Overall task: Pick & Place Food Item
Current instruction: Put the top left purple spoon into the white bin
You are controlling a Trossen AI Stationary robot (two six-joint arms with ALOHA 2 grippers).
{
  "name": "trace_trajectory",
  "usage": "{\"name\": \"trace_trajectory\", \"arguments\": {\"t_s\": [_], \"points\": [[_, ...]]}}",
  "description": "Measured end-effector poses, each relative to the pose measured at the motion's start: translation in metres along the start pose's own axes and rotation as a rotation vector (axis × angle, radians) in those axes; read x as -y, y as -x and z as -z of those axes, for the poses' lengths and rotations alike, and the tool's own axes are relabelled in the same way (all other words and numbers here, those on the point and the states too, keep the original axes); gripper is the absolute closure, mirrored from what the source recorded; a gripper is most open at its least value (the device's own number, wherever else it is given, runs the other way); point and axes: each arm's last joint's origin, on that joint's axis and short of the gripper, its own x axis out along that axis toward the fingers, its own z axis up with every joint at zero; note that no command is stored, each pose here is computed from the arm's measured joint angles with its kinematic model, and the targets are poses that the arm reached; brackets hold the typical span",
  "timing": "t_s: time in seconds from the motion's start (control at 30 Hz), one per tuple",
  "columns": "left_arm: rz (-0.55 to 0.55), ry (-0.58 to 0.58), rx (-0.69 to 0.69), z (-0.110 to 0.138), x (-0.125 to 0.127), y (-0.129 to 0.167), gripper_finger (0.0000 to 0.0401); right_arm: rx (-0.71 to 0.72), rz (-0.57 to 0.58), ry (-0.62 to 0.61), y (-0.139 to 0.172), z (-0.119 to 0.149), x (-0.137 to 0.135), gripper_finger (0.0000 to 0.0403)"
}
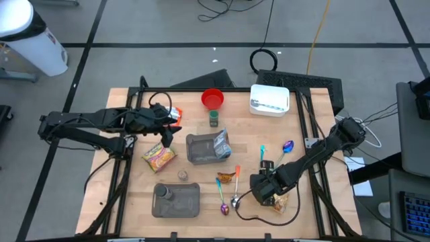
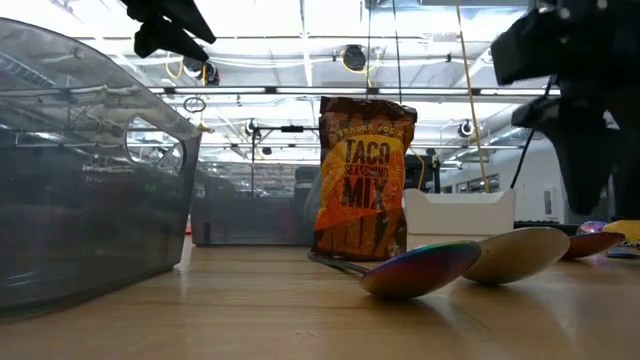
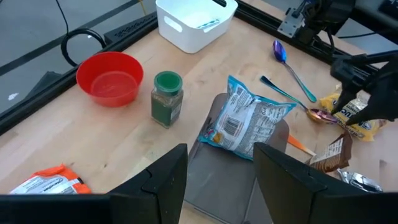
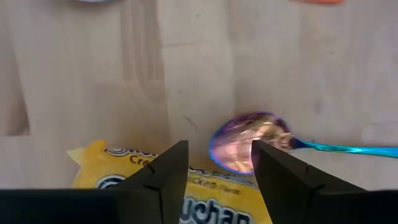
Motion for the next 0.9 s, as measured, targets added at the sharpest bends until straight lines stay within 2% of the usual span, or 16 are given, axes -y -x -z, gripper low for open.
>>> {"name": "trace_trajectory", "arguments": {"t_s": [0.2,0.57,0.7,0.9], "points": [[0.0,0.001,0.0,0.0,0.0,0.0,0.021,-0.076,0.037,0.014,-0.016,0.003,-0.001,0.0234],[-0.001,0.001,0.0,0.0,0.0,0.0,0.021,-0.034,0.161,-0.05,-0.019,0.003,0.003,0.0237],[0.0,0.001,0.0,0.0,0.0,0.0,0.021,-0.036,0.168,-0.049,-0.019,0.004,0.004,0.0265],[-0.001,0.001,0.0,0.0,0.0,0.0,0.021,-0.034,0.172,-0.049,-0.019,0.004,0.004,0.0342]]}}
